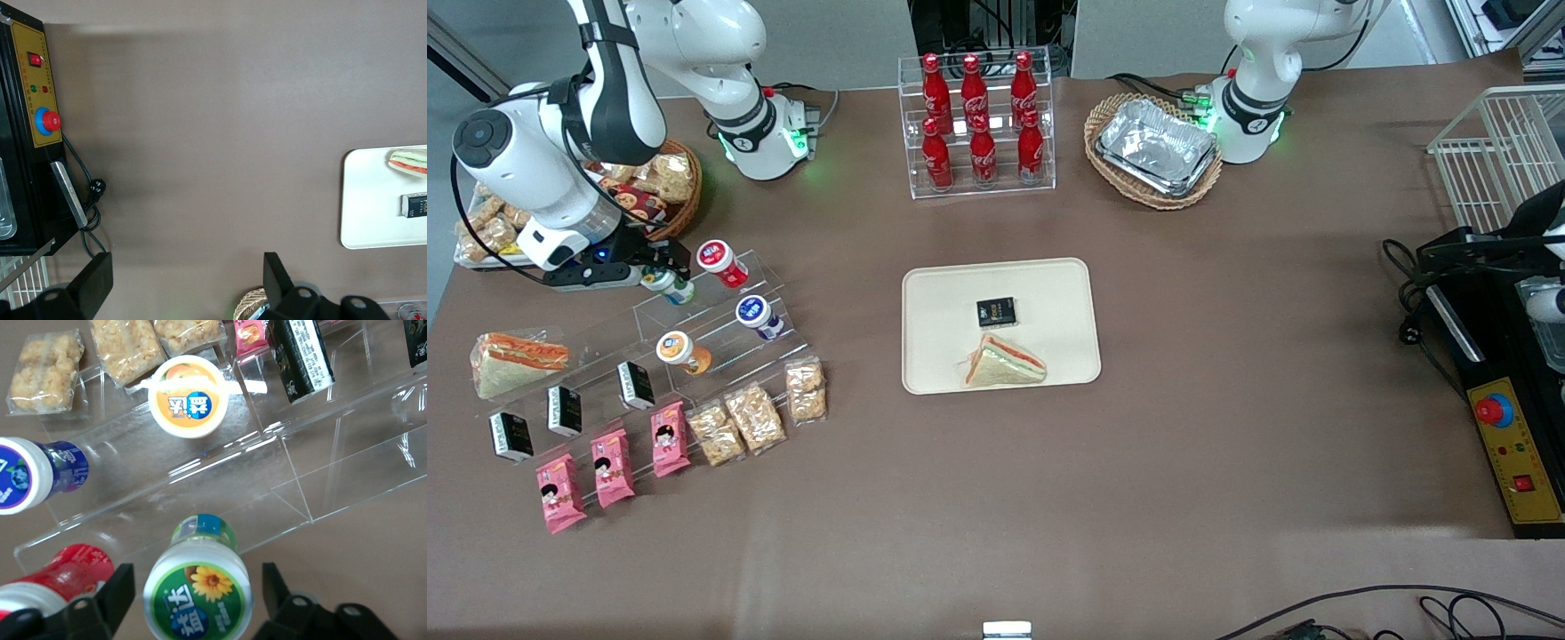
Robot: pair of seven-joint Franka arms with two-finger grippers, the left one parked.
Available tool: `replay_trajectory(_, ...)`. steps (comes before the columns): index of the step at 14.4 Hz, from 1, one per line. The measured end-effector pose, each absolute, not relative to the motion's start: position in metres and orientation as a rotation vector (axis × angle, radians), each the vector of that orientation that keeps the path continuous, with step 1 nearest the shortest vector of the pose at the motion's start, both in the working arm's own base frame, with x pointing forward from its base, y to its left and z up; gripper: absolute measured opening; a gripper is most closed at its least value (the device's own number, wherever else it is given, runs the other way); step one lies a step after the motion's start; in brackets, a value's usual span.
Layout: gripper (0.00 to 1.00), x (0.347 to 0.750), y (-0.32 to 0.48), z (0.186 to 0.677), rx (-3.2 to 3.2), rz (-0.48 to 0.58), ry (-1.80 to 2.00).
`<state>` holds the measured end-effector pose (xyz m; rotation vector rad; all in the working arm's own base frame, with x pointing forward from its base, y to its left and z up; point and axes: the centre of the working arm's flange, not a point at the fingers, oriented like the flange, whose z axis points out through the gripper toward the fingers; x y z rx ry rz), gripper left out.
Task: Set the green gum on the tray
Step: 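Close the right gripper on the green-lidded bottle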
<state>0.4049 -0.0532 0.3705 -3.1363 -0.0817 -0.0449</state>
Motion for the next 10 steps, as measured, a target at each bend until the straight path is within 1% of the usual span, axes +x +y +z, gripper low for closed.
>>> replay_trajectory(1, 0.85, 0.4049, -0.0532, 0.3705, -3.136, -0.045, -0.082)
replay_trajectory(3, 0.79, 0.4049, -0.0532, 0.3705, -3.136, -0.045, -0.082)
replay_trajectory(4, 0.78, 0.4049, -0.0532, 0.3705, -3.136, -0.045, -0.082)
replay_trajectory(7, 0.73, 0.4049, -0.0532, 0.3705, -3.136, -0.045, -0.082)
replay_trajectory(8, 0.73, 0.4049, -0.0532, 0.3705, -3.136, -0.045, -0.082)
replay_trajectory(9, 0.64, 0.4049, -0.0532, 0.3705, -3.136, -0.045, -0.082)
replay_trajectory(10, 0.63, 0.4049, -0.0532, 0.3705, -3.136, -0.045, -0.082)
